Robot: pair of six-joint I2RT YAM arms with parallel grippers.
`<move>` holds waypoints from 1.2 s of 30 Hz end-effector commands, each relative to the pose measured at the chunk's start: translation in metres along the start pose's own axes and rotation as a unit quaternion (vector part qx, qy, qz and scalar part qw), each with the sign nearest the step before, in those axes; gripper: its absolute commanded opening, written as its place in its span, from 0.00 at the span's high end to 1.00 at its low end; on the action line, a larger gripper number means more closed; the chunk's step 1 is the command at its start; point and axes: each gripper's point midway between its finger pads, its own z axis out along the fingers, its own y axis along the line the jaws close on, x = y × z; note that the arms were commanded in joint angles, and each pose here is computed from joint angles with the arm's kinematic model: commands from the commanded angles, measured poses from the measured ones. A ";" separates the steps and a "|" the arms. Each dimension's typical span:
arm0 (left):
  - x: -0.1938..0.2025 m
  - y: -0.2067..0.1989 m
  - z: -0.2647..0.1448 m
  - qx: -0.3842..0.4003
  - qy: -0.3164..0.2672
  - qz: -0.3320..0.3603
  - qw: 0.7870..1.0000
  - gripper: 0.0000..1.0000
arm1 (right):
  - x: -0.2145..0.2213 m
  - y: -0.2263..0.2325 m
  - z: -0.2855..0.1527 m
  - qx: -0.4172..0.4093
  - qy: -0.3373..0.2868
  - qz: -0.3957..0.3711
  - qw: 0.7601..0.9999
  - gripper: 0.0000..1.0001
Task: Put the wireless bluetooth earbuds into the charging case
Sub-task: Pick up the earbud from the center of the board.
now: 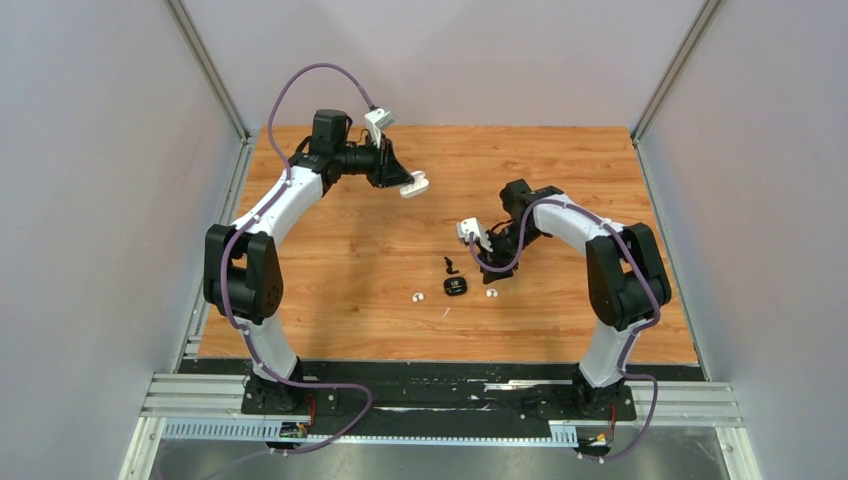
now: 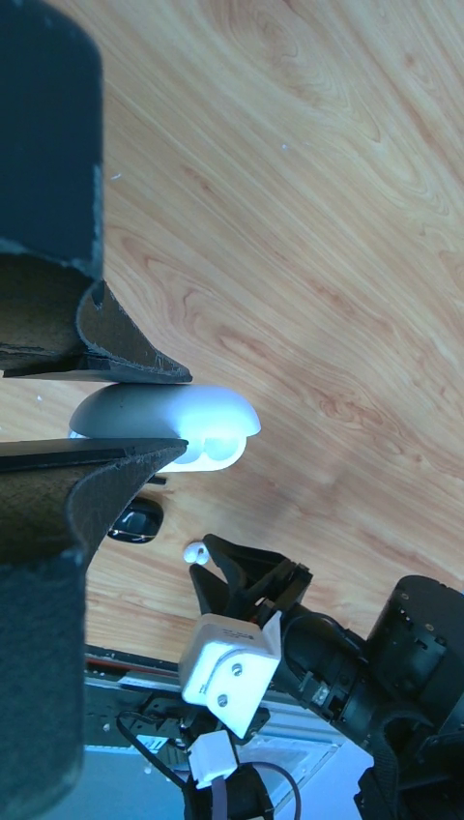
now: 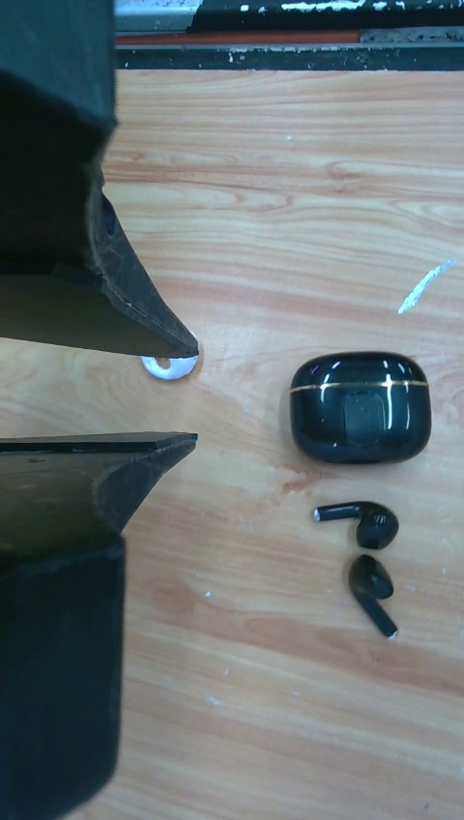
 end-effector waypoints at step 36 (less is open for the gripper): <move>-0.012 -0.003 -0.002 0.009 -0.016 0.008 1.000 1.00 | 0.039 0.008 0.017 -0.017 0.045 0.041 0.998 0.68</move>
